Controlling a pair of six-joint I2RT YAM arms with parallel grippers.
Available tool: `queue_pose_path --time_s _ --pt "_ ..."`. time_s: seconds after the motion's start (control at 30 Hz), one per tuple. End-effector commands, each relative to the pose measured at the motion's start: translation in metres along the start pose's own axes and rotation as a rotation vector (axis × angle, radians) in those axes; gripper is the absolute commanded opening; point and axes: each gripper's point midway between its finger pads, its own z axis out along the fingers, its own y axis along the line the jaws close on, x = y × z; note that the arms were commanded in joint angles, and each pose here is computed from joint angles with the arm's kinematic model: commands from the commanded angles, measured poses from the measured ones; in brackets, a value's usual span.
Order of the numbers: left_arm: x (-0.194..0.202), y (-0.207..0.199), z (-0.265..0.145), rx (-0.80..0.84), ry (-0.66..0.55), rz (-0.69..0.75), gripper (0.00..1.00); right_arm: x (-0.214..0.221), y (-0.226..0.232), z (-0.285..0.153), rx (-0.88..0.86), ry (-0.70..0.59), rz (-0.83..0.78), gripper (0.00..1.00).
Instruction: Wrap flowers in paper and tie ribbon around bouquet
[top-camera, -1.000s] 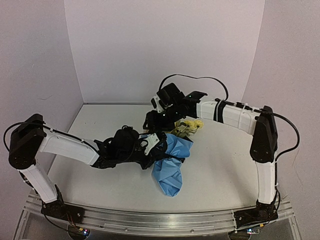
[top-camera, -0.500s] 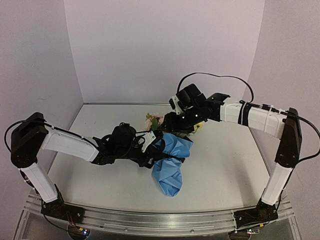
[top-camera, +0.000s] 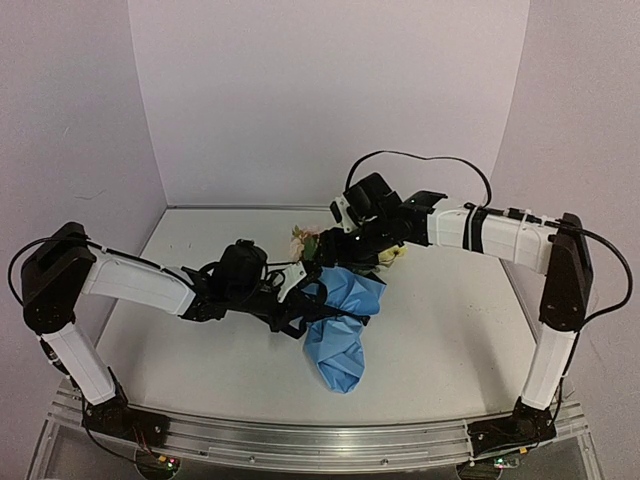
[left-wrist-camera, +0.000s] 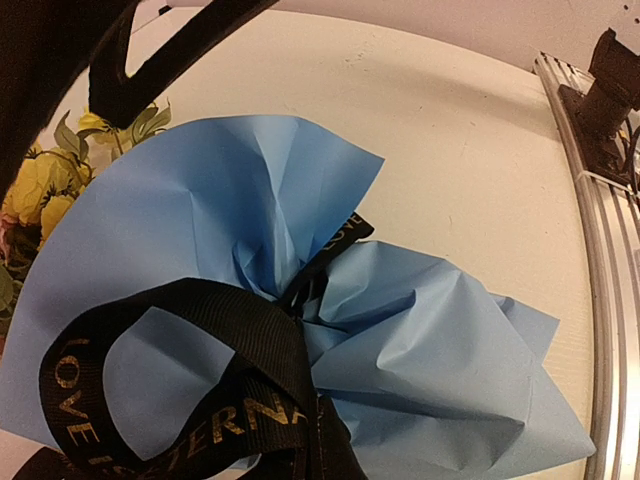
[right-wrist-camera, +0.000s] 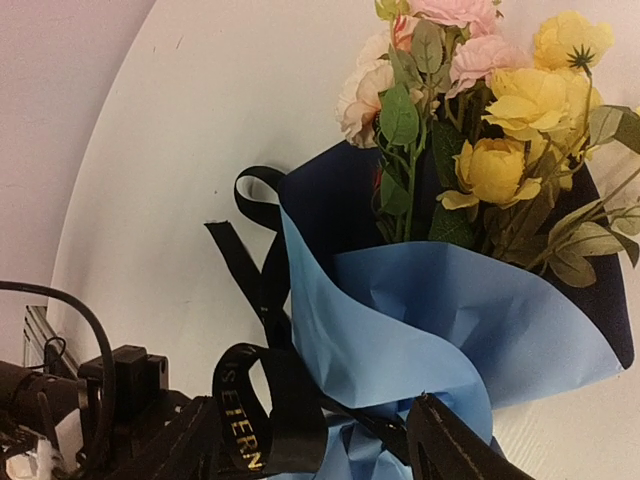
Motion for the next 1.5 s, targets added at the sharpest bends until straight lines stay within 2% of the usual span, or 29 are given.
queue_pose_path --time_s 0.0,0.2,0.5,0.57,0.7,0.77,0.9,1.0,1.23,1.47 --pt "-0.019 -0.003 0.001 0.037 -0.018 0.065 0.00 -0.009 0.009 0.008 -0.024 -0.013 -0.003 0.66" --pt "-0.022 0.001 0.004 0.026 -0.010 0.092 0.00 -0.002 0.009 0.023 -0.035 0.031 -0.016 0.65" --pt "-0.016 0.000 0.008 0.040 0.021 0.094 0.00 -0.001 0.004 0.032 -0.012 0.040 -0.012 0.53" --pt "-0.015 0.001 0.008 0.036 0.025 0.087 0.00 -0.004 0.004 0.030 -0.003 0.026 -0.008 0.45" --pt "-0.009 0.007 0.007 0.014 0.034 0.050 0.00 -0.013 -0.002 0.020 0.038 -0.020 0.002 0.22" --pt "-0.007 0.011 0.006 0.003 0.037 0.029 0.00 -0.015 -0.005 0.015 0.056 -0.038 0.005 0.14" --pt "-0.007 0.017 0.005 -0.010 0.033 -0.008 0.00 -0.023 -0.007 0.005 0.077 -0.078 0.009 0.04" --pt "-0.008 0.021 0.005 -0.010 0.027 -0.041 0.00 -0.027 -0.010 0.000 0.096 -0.104 0.011 0.00" --pt "-0.009 0.032 0.007 -0.006 0.032 -0.106 0.00 -0.041 -0.011 -0.014 0.110 -0.180 0.032 0.00" --pt "-0.012 0.041 0.013 0.004 0.059 -0.150 0.00 -0.044 -0.005 -0.010 0.089 -0.174 0.032 0.01"
